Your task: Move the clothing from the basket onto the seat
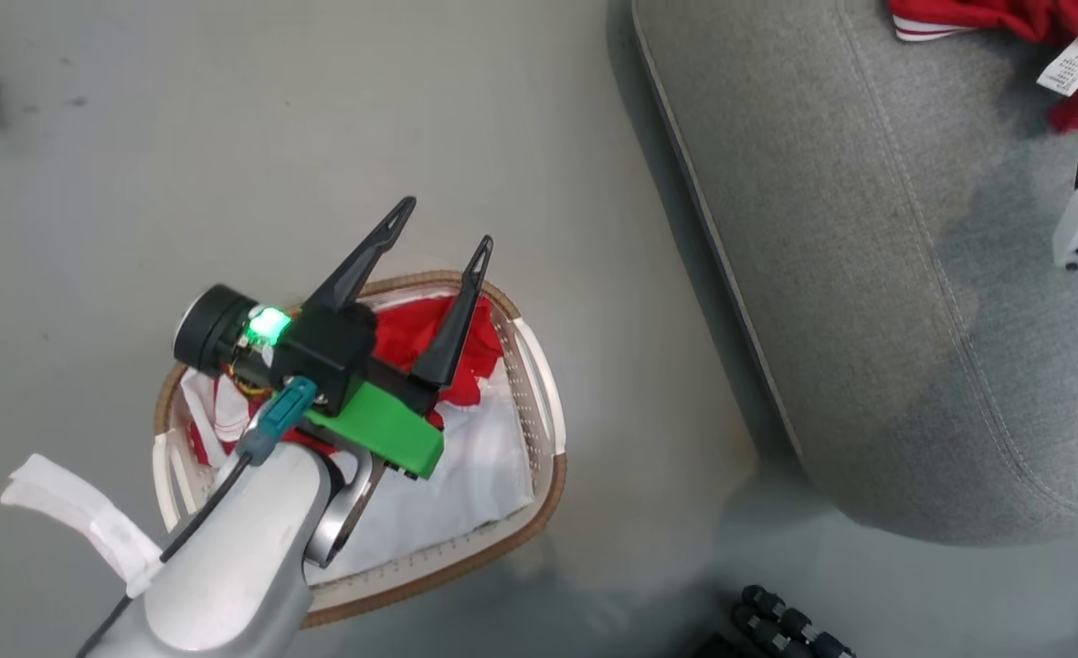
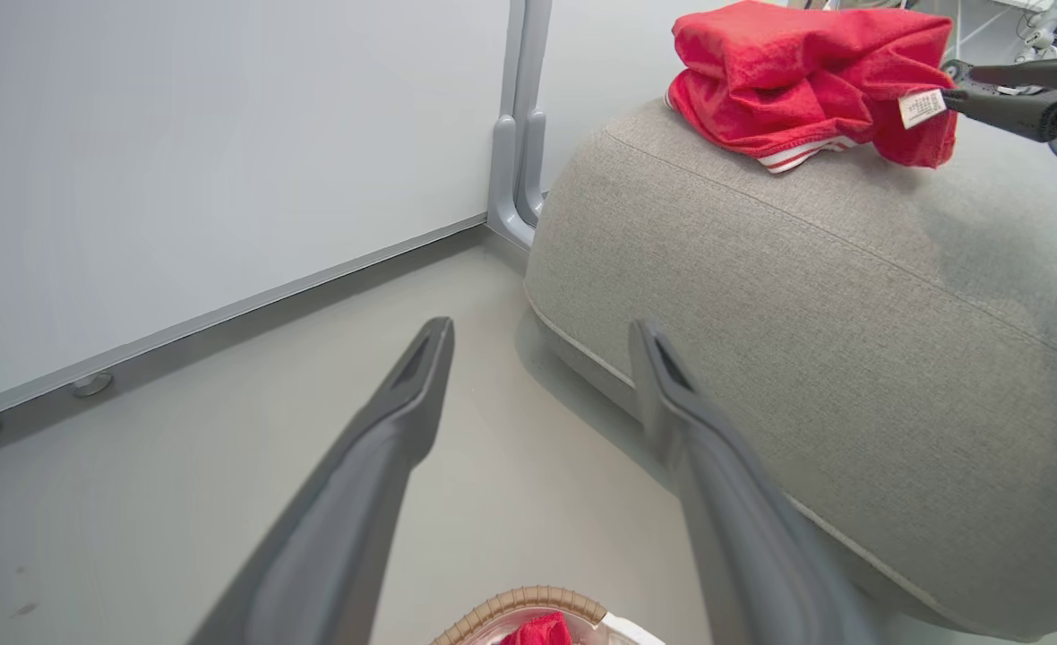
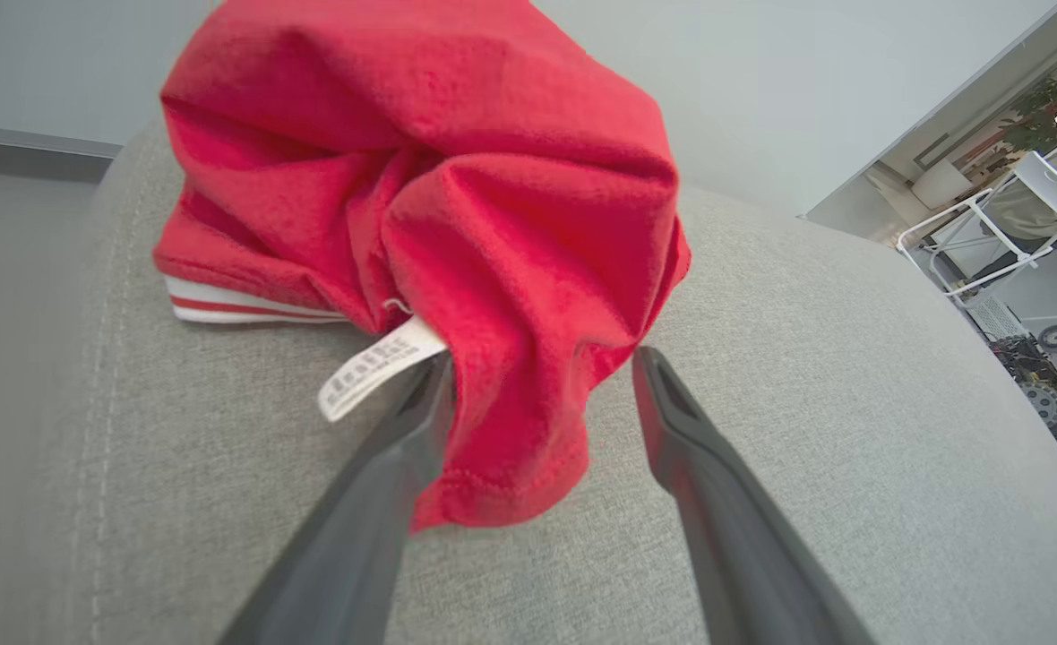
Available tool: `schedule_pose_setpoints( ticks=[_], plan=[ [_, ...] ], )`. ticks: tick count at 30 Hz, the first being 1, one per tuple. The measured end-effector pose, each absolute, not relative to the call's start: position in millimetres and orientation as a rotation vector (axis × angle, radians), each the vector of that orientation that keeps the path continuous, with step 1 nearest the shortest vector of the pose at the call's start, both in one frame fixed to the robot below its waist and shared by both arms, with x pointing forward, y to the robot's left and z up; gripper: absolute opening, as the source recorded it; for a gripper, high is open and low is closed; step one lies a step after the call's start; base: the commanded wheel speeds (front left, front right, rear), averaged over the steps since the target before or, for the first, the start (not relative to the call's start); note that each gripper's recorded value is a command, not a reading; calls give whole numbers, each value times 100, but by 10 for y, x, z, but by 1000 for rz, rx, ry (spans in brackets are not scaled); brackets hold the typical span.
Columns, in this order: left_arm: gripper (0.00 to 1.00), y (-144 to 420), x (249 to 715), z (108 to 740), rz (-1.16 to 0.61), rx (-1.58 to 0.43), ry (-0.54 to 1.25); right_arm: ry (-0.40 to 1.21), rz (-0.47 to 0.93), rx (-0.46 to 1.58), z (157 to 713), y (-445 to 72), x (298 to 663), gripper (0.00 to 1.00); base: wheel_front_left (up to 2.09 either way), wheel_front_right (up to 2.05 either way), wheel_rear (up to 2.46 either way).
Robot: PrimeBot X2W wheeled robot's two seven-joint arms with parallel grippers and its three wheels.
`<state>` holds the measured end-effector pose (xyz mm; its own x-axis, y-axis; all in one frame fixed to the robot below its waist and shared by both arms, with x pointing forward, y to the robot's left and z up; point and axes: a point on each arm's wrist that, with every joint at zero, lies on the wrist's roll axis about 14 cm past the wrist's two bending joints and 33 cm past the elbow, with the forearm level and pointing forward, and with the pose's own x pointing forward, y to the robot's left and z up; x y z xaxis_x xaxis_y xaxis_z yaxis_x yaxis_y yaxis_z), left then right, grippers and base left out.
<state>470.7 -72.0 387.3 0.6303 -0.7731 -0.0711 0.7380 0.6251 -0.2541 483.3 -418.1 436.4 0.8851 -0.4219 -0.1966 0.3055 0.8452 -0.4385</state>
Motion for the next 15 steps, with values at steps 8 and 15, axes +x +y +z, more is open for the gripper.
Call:
schedule_pose_setpoints(
  ticks=[8,15],
  plan=[
    [100,-422,4706,4095,-739,-246,162,204,-342,-402,4679,-3991,4766,100,0,0,0],
    [100,29,4682,4301,-583,-226,142,107,-280,-368,5028,-3718,4828,100,0,0,0]
  ],
)
